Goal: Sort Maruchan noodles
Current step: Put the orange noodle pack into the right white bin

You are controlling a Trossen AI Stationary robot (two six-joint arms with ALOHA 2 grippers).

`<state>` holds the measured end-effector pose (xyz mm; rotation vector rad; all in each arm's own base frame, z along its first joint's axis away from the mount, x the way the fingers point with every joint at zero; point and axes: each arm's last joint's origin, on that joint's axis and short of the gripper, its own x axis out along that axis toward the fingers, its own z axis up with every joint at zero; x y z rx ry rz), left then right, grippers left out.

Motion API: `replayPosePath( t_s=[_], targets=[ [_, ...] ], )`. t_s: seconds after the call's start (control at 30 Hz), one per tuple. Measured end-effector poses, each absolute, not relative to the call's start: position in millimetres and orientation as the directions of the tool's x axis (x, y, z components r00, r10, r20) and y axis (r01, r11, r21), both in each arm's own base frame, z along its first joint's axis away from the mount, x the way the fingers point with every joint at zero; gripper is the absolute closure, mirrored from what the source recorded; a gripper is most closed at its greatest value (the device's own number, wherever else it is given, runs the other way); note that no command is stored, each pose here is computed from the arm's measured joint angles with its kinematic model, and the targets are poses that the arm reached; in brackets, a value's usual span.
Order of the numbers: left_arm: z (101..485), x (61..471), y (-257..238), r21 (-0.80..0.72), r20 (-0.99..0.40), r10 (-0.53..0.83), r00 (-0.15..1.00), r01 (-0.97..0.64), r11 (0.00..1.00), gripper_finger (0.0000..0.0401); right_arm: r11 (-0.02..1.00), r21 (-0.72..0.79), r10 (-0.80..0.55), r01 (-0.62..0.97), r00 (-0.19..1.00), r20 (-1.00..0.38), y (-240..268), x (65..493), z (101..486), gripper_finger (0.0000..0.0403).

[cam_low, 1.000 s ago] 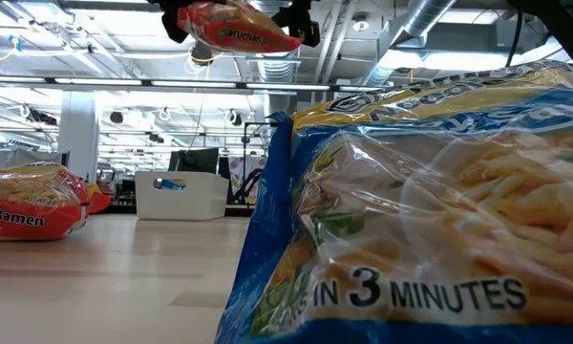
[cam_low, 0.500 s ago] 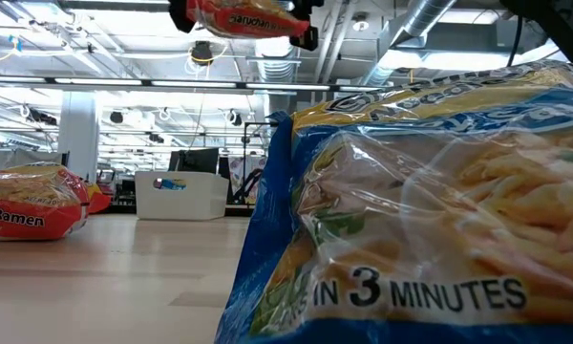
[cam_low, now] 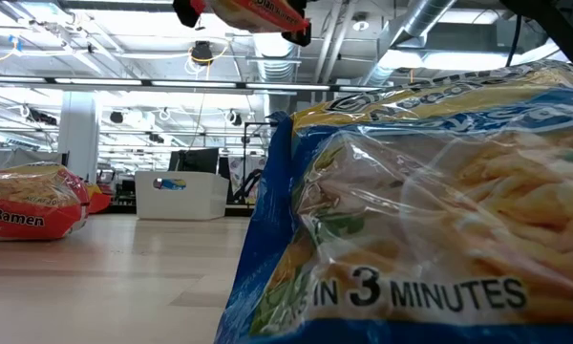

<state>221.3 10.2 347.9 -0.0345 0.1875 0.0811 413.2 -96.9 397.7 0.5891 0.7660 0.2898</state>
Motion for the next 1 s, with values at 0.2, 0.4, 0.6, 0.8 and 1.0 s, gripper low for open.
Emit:
replayPosePath(
  t_s=[0.2,0.4,0.6,0.8,1.0],
  targets=[
    [346.2,220.9,10.3,-0.029,-0.205,0.080,0.975,-0.088,0.996,0.0401,0.790,0.613,0.413,0.029,0.714,-0.566,-111.1,408.3,399.8,0.0158],
    [346.7,221.0,10.2,-0.022,-0.200,0.077,0.977,-0.083,0.996,0.0401,0.760,0.648,0.419,0.048,0.726,-0.545,-127.8,402.2,401.1,0.0159],
    [346.7,221.0,10.1,-0.011,-0.200,0.075,0.977,-0.078,0.997,0.0401,0.733,0.680,0.482,-0.003,0.708,-0.516,-122.7,406.6,398.4,0.0159],
    [346.8,221.1,10.0,0.011,-0.199,0.075,0.977,-0.074,0.997,0.0401,0.745,0.665,0.499,-0.044,0.699,-0.513,-112.2,409.5,399.3,0.0159],
    [348.8,221.5,10.2,0.022,-0.177,0.081,0.981,-0.078,0.997,0.0401,0.777,0.629,0.456,-0.019,0.707,-0.541,-105.2,412.7,398.8,0.0159]
  ],
)
